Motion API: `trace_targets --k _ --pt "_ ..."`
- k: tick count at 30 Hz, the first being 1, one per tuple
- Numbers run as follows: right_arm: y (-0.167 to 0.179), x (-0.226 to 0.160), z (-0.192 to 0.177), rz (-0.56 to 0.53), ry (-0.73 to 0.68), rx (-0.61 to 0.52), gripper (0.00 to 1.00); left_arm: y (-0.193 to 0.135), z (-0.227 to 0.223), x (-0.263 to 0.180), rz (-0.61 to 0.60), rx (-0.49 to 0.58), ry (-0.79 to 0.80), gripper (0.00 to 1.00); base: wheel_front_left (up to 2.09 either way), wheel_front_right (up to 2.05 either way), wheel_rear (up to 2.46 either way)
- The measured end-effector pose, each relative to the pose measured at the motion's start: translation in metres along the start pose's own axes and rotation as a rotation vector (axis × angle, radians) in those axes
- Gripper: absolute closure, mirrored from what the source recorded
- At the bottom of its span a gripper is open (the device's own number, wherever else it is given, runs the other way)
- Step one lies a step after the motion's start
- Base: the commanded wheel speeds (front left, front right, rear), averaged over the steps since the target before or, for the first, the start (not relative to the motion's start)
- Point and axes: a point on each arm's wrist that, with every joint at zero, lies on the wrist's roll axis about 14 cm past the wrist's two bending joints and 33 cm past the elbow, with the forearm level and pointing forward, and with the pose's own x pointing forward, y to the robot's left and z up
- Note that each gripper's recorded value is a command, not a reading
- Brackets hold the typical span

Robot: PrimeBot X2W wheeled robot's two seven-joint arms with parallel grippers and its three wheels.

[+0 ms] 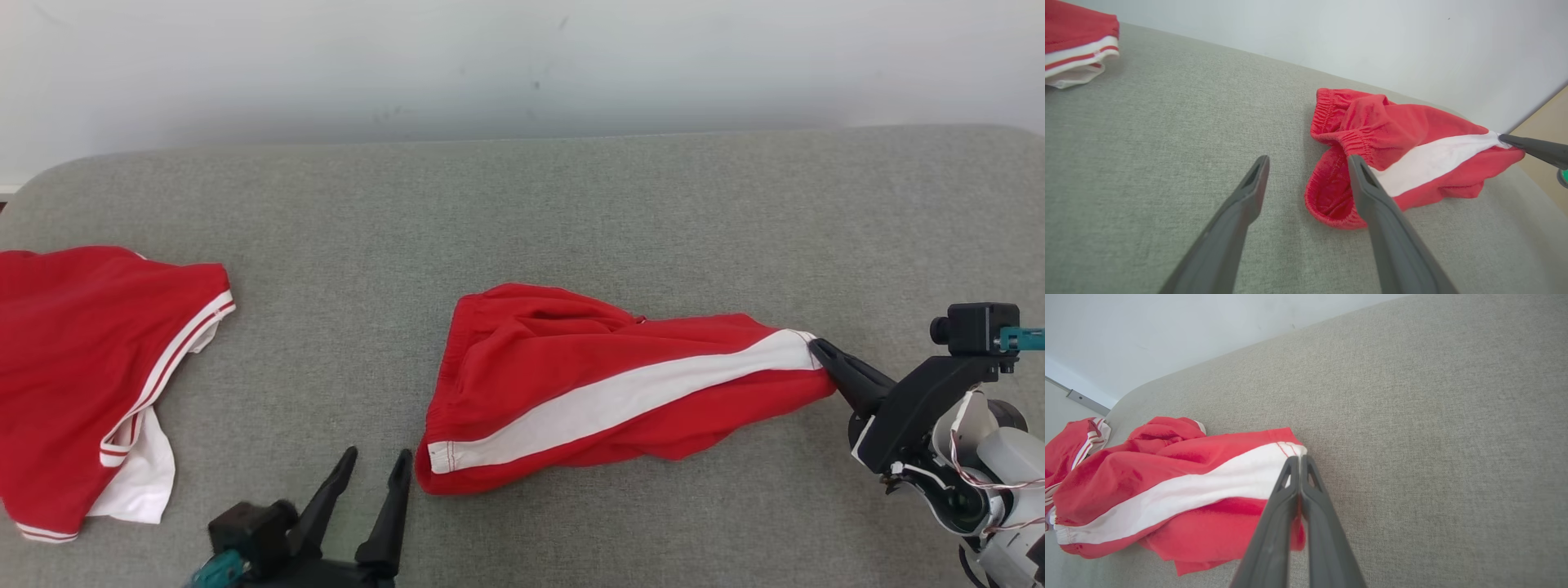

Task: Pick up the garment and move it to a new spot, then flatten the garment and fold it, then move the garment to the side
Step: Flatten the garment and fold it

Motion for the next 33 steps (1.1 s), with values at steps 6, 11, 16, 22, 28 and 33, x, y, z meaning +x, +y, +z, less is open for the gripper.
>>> trace_targets --k 6,11,16,22,28,33 --pt "-0.001 -0.003 -0.004 -0.009 0.004 -0.001 1.00 -0.029 -0.012 0.012 -0.092 -0.053 0.119 0.00 0.00 0.00 0.00" --pt "-0.004 -0.002 -0.006 -0.016 0.011 -0.007 1.00 -0.045 -0.031 0.009 -0.144 -0.062 0.242 0.00 0.00 0.00 0.00" --pt "-0.001 -0.001 -0.006 -0.010 0.009 -0.006 1.00 -0.050 -0.024 0.010 -0.158 -0.089 0.232 1.00 0.00 0.00 0.00" --pt "0.004 -0.009 0.005 -0.005 -0.024 -0.022 1.00 -0.054 -0.012 0.007 -0.171 -0.150 0.219 1.00 0.00 0.00 0.00" --pt "0.018 -0.028 0.043 0.028 -0.152 0.008 1.00 -0.063 0.023 0.004 -0.216 -0.331 0.168 1.00 0.00 0.00 0.00" --pt "0.031 -0.053 0.076 0.057 -0.253 0.005 1.00 -0.074 0.080 0.004 -0.293 -0.481 0.079 1.00 0.00 0.00 0.00"
